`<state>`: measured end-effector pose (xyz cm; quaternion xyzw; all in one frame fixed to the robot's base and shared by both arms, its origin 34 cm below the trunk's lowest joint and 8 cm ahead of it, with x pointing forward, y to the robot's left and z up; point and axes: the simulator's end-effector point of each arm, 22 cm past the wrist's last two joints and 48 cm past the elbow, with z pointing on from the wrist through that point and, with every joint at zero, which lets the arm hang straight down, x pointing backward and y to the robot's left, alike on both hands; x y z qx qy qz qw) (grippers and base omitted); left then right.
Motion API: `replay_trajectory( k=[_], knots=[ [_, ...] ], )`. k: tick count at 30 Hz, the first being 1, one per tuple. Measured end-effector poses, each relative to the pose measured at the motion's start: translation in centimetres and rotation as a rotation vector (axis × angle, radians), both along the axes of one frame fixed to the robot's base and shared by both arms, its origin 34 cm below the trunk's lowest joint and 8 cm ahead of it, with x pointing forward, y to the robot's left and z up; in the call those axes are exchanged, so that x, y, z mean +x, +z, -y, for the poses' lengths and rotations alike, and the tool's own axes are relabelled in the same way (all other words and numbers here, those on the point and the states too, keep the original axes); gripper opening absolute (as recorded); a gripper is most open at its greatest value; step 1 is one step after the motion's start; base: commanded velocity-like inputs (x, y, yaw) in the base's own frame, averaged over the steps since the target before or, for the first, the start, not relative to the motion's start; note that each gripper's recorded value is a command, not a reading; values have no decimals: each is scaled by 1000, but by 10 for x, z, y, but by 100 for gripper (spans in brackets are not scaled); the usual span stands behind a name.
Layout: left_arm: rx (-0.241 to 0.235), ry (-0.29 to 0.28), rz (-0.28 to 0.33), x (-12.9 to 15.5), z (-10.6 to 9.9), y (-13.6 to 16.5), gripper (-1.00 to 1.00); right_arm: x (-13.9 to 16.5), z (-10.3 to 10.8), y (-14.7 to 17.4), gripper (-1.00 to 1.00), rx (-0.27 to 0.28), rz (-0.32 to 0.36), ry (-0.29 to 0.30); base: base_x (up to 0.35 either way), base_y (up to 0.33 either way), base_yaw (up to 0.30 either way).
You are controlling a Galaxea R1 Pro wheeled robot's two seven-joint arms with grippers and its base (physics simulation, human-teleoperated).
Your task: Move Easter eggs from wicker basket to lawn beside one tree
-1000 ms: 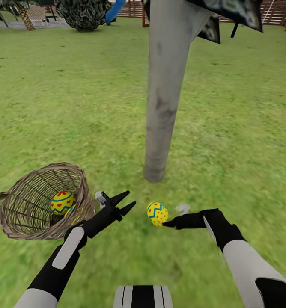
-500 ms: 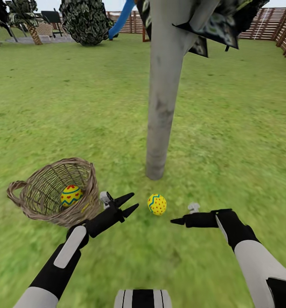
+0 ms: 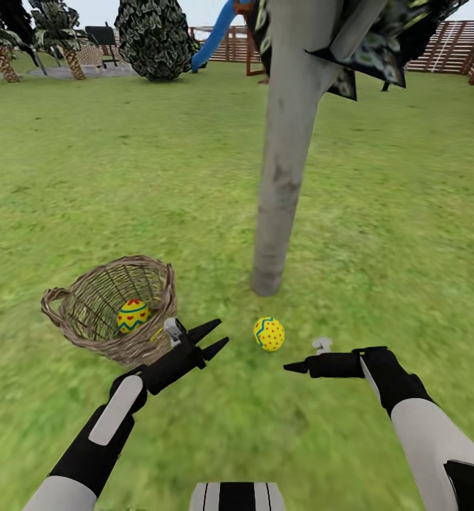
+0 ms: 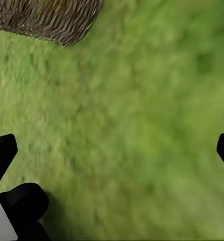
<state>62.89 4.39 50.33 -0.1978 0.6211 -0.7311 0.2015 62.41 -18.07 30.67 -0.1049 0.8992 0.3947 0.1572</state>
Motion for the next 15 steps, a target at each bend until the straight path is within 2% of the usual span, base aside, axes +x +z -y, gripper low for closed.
replay_trajectory(
  k=[10,15],
  knots=[
    [-1,-1,2,0,0,1,100,0,2,0,100,-3,0,-1,0,300,286],
    [-1,-1,1,0,1,0,100,0,3,-1,100,-6,0,-2,0,303,65]
  ],
)
